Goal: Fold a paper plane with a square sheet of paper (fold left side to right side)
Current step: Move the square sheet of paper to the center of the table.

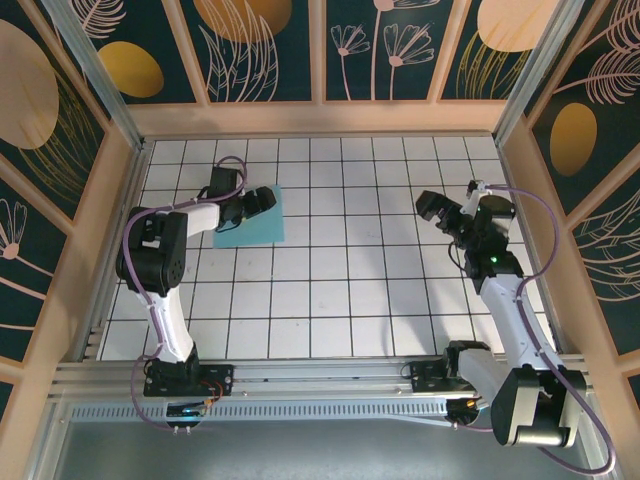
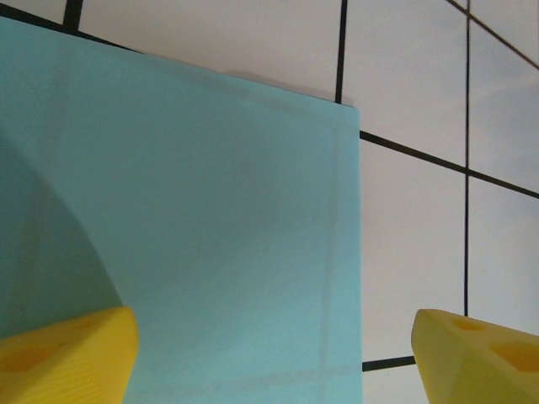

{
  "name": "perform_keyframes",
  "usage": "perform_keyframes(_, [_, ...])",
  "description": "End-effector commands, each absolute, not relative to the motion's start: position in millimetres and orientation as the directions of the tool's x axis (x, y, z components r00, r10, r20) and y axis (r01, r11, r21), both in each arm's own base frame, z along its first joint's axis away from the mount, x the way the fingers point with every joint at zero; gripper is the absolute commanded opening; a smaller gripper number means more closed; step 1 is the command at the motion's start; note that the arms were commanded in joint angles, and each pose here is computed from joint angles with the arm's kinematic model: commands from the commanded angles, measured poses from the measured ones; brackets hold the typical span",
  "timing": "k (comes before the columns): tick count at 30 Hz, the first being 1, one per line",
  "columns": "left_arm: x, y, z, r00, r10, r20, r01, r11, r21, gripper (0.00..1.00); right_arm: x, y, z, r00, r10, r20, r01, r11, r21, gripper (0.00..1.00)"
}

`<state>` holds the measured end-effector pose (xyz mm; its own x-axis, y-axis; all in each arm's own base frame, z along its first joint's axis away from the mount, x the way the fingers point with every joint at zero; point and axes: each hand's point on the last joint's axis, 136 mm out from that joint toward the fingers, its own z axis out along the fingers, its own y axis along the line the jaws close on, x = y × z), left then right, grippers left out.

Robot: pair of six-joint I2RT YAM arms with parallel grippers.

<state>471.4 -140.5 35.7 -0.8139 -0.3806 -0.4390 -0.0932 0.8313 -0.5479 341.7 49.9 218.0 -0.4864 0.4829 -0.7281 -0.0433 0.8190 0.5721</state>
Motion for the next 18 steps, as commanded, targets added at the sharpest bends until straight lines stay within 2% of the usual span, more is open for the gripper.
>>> perform_keyframes(1, [429.3,-149.2,2.4,-0.871,-0.384,-0.307,-0.172,0.823,-0.542,0.84,345.6,48.9,228.7,-0.471,0.474,-0.745,-0.043,0.831,0.555,0.99])
perform_keyframes(12, [363.7,-179.4,-2.7,-0.900,-0.385,-0.204,-0.199,0.781,-0.592,0.82,350.3,47.5,220.0,-0.524,0.492,-0.695,0.026,0.825,0.564,0.98])
perform_keyframes(18, [338.3,-198.1,-0.8,-0.911,-0.367,-0.191,-0.196,0.790,-0.582,0.82,350.2,51.5,216.2,-0.537,0.501,-0.679,0.031,0.816,0.577,0.95])
